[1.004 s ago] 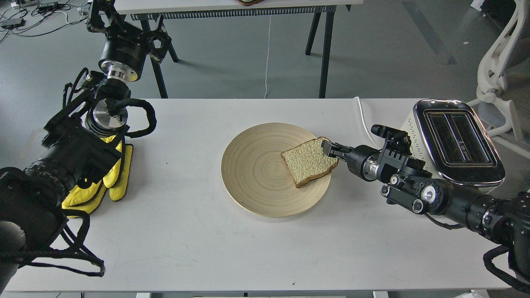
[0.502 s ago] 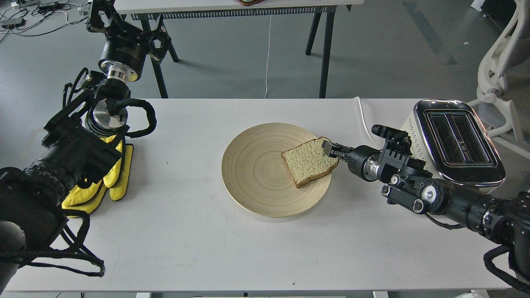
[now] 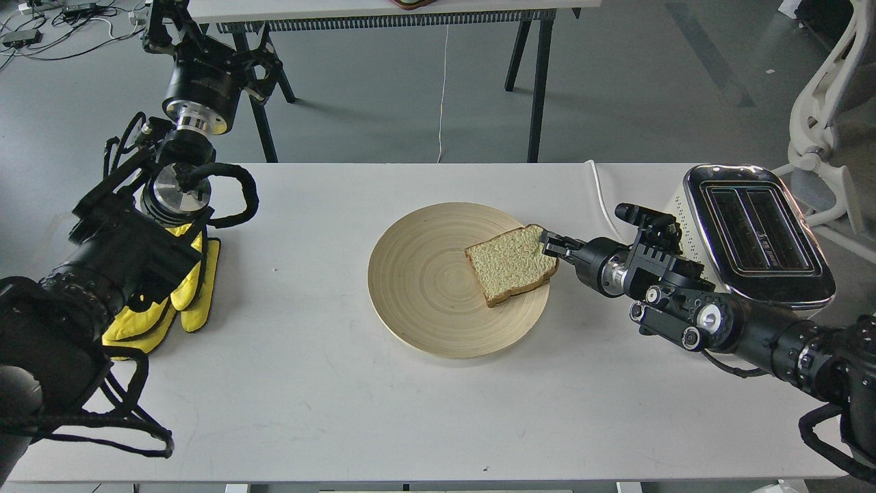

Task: Put bread in toaster with right arm
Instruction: 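Lift the bread slice with the right gripper and carry it above the toaster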

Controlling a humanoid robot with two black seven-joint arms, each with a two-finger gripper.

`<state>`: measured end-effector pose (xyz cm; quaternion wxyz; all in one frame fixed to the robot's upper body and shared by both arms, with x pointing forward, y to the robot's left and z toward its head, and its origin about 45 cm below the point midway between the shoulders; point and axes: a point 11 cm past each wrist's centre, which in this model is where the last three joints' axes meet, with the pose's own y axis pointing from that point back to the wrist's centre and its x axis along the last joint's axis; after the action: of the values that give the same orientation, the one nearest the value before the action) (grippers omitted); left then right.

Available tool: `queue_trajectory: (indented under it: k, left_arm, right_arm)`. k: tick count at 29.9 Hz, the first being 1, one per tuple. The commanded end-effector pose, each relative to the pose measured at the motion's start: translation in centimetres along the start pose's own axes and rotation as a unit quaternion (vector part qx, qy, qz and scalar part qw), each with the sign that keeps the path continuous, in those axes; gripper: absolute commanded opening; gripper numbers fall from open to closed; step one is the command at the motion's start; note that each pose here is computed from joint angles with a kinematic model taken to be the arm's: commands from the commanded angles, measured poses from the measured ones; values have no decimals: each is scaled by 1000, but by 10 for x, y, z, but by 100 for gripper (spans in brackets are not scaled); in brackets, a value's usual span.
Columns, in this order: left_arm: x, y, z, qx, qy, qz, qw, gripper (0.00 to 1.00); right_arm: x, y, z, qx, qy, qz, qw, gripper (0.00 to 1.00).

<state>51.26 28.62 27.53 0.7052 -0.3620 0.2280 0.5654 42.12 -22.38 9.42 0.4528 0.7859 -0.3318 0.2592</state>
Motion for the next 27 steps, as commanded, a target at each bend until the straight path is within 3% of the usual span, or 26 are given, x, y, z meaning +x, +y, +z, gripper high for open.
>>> queue_trajectory:
  k: [1,10,16,27]
  left_arm:
    - [0,0,0,1,0,0,1000,100]
    - [0,0,0,-1,0,0,1000,100]
    - [0,0,0,-1,0,0,1000,100]
    - [0,0,0,-1,0,0,1000,100]
  right_arm:
    - [1,0,-3,5,-2,1,1000,0]
    - [32,-2,-28,37,-13,36,999,0]
    - [83,17,-39,61,-1,69,996,0]
    - [215,123,-18,41,49,166,984,0]
